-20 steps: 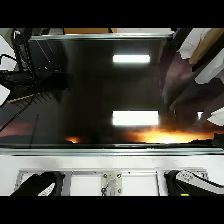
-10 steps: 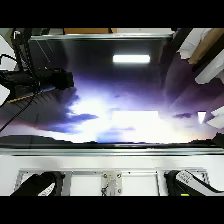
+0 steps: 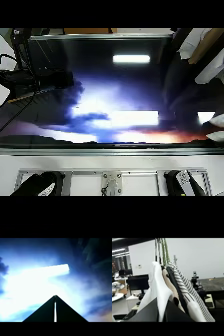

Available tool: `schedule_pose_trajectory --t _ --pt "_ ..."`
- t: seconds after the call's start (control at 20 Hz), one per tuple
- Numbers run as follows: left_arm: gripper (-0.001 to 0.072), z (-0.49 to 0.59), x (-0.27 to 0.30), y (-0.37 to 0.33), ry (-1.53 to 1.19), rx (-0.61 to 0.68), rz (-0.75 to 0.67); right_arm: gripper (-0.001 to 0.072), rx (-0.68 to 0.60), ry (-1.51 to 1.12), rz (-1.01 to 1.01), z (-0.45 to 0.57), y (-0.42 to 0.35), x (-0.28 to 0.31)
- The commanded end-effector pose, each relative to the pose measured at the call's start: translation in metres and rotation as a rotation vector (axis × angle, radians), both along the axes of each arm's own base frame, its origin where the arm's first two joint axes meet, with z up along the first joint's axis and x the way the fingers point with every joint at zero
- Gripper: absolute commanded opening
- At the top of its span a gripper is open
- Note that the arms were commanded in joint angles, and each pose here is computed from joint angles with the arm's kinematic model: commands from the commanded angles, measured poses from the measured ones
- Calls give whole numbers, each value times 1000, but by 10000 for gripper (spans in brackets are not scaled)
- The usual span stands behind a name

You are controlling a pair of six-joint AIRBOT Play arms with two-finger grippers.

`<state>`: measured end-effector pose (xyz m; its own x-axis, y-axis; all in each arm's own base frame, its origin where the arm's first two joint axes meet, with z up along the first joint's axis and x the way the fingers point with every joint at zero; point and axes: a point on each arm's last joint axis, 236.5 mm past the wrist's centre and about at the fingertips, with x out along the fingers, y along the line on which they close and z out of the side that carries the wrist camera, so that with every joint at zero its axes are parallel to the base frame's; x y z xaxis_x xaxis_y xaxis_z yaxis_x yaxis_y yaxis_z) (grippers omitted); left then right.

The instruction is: Fold the clothes and pants, and hang the long-sleeved shirts on hangers.

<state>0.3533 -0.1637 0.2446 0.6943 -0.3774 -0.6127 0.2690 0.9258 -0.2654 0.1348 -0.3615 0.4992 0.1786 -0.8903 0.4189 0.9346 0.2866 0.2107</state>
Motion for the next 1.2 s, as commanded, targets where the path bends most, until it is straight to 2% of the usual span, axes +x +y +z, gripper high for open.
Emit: schedule_pose_trajectory --t 0.0,0.4,0.45,0.5,0.55,0.6,0.65,0.7,0.8,0.95,1.0,1.05,1.15 --pt "14 0 0 1 -1 3 1 11 -55 -34 -40 22 26 -33" --pt "14 -1 0 1 4 4 0 31 1 -69 36 2 19 -19" --pt "14 -1 -1 1 5 5 0 101 0 -53 61 -2 18 -11" --pt "14 -2 -1 1 10 6 -1 353 -1 -38 87 -5 18 -4" --pt "14 -3 -2 1 14 8 -1 574 -8 -24 113 -6 19 4" --pt "14 -4 -3 1 19 11 -2 668 -26 -11 149 -3 23 12" --pt "14 -4 -3 1 19 10 -2 665 -58 5 194 4 34 21" --pt "14 -4 -2 1 17 10 -2 628 -101 22 253 13 49 31" --pt "14 -4 -2 1 17 10 -2 477 -211 87 438 29 91 65" --pt "14 -4 -2 1 17 11 -1 444 -426 252 876 25 195 129" --pt "14 -5 -2 2 18 12 -1 330 -459 274 992 18 222 143" --pt "14 -6 -1 1 21 14 -1 302 -468 287 1109 8 247 159" --pt "14 -12 2 0 35 20 0 309 -428 343 1301 -19 294 193"
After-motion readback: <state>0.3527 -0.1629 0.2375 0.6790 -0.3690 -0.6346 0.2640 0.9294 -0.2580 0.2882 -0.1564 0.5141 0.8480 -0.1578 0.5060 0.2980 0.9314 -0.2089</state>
